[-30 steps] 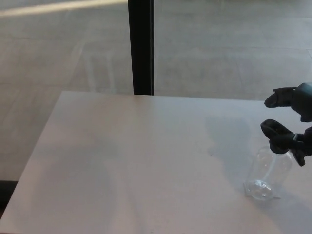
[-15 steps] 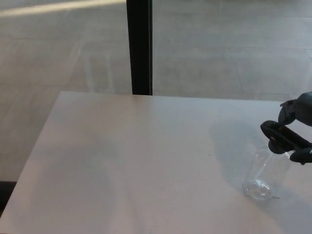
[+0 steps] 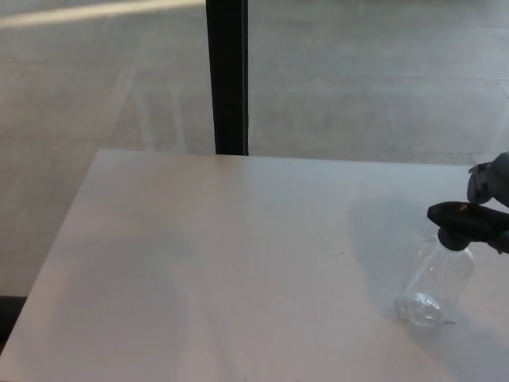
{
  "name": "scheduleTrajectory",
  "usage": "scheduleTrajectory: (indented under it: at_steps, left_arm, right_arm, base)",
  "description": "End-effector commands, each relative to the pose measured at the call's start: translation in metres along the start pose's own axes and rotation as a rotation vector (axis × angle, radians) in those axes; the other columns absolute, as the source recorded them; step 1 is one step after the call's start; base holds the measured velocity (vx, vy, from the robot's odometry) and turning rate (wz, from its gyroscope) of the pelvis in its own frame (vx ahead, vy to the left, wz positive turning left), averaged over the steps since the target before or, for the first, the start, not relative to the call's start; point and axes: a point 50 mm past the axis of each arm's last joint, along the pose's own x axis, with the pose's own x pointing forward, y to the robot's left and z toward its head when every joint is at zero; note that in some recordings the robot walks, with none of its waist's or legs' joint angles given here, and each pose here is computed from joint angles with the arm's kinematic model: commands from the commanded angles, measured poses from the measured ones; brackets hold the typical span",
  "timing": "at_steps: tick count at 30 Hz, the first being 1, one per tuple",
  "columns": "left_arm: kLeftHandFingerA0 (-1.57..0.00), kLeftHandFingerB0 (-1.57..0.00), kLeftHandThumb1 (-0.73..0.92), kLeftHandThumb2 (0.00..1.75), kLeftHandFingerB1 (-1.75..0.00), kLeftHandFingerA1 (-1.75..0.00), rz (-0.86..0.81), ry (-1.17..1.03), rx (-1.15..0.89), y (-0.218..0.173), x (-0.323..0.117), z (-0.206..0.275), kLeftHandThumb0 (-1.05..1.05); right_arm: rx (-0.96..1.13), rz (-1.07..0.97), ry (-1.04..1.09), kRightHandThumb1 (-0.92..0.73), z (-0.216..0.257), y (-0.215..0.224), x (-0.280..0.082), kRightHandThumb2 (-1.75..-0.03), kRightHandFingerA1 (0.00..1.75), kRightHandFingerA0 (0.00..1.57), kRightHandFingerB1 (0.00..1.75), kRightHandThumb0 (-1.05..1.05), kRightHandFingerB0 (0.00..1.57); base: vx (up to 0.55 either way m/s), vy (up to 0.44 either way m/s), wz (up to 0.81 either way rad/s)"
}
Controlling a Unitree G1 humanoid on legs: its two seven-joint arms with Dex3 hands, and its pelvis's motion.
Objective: The robot uses its right hand to grab and lift the lid of the spray bottle kept in the middle of the desk and places the lid on the right side of the bottle
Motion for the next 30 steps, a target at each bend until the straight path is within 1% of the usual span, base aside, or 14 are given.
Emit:
scheduleTrajectory:
  at_steps: [1,6,7,8,10,13,15,17,20,21,25,26,29,30]
  left_arm:
    - [-0.55,-0.37,0.89,0.67,-0.36,-0.5,0.0,-0.031,0.006,-0.001,-0.001,0.003,-0.86]
    - [-0.48,-0.3,0.72,1.12,-0.5,-0.59,-0.009,-0.04,0.007,-0.002,0.0,0.003,-0.9]
    - [-0.54,-0.35,0.91,0.67,-0.36,-0.49,-0.008,-0.04,0.008,-0.002,0.0,0.003,-0.94]
    - [-0.49,-0.31,0.74,1.14,-0.5,-0.59,-0.001,-0.043,0.014,-0.003,-0.001,0.004,-0.92]
    - [-0.53,-0.35,0.92,0.68,-0.36,-0.49,-0.007,-0.046,0.001,-0.003,-0.001,0.004,-0.93]
    - [-0.47,-0.3,0.8,1.16,-0.49,-0.57,-0.007,-0.053,0.0,-0.003,-0.002,0.005,-0.94]
    - [-0.53,-0.34,0.91,0.75,-0.38,-0.49,-0.001,-0.048,0.002,-0.003,0.0,0.004,-0.94]
    - [-0.47,-0.29,0.8,1.17,-0.48,-0.57,-0.002,-0.049,0.0,-0.003,0.0,0.004,-0.98]
    - [-0.54,-0.35,0.92,0.71,-0.38,-0.5,-0.002,-0.052,-0.004,-0.004,0.0,0.005,-0.91]
    - [-0.49,-0.31,0.79,1.17,-0.51,-0.59,-0.007,-0.05,-0.002,-0.005,-0.001,0.004,-0.94]
    - [-0.51,-0.32,0.79,1.17,-0.52,-0.6,0.003,-0.056,0.012,-0.005,-0.002,0.004,-0.94]
    - [-0.54,-0.35,0.92,0.73,-0.38,-0.49,0.006,-0.054,0.016,-0.004,-0.001,0.004,-0.92]
    - [-0.49,-0.3,0.76,1.16,-0.51,-0.59,0.004,-0.056,0.016,-0.005,-0.001,0.006,-0.89]
    - [-0.48,-0.3,0.78,1.16,-0.51,-0.59,0.006,-0.05,0.009,-0.005,0.001,0.005,-0.86]
  right_arm:
    - [-0.01,-0.109,-0.007,-0.59,0.0,-0.002,0.0,-0.98,1.31,1.08,0.55,-0.44,0.37]
    - [0.032,-0.181,-0.077,-0.69,0.001,0.0,0.0,-0.68,1.58,0.85,0.59,-0.32,0.85]
    - [0.03,-0.191,-0.078,-0.7,0.001,0.0,0.0,-0.67,1.64,0.87,0.56,-0.34,0.81]
    - [0.029,-0.212,-0.083,-0.71,0.001,0.001,0.0,-0.66,1.68,0.9,0.52,-0.34,0.77]
    - [0.033,-0.228,-0.087,-0.72,0.0,0.001,0.0,-0.69,1.71,0.94,0.51,-0.31,0.71]
    - [0.079,-0.279,-0.101,-0.67,-0.003,0.0,0.0,-0.9,1.7,0.93,0.57,-0.25,0.8]
    - [0.117,-0.309,-0.099,-0.65,-0.007,0.001,0.0,-0.91,1.7,0.94,0.57,-0.27,0.82]
    - [0.121,-0.316,-0.095,-0.65,-0.009,0.003,0.0,-0.88,1.7,0.94,0.57,-0.28,0.83]
    - [0.151,-0.303,-0.124,-0.64,-0.011,0.013,0.001,-0.72,1.68,0.95,0.59,-0.32,0.83]
    - [0.153,-0.293,-0.127,-0.66,-0.011,0.015,0.001,-0.68,1.67,0.94,0.57,-0.34,0.8]
    - [0.151,-0.275,-0.137,-0.66,-0.011,0.018,0.001,-0.73,1.67,0.97,0.55,-0.31,0.77]
    - [0.155,-0.282,-0.139,-0.63,-0.014,0.016,0.002,-0.84,1.69,0.94,0.56,-0.28,0.8]
    - [0.173,-0.302,-0.137,-0.61,-0.018,0.011,0.003,-0.93,1.7,0.99,0.58,-0.27,0.82]
    - [0.189,-0.296,-0.128,-0.57,-0.023,0.004,0.003,-0.99,1.74,0.94,0.97,-0.26,0.81]
  base:
    - [0.0,0.0,0.0]
    - [0.0,0.0,0.0]
    - [0.0,0.0,0.0]
    - [0.0,0.0,0.0]
    - [0.0,0.0,0.0]
    - [0.0,0.0,0.0]
    - [0.0,0.0,0.0]
    - [0.0,0.0,0.0]
    - [0.0,0.0,0.0]
    - [0.0,0.0,0.0]
    - [0.0,0.0,0.0]
    - [0.0,0.0,0.0]
    - [0.0,0.0,0.0]
    - [0.0,0.0,0.0]
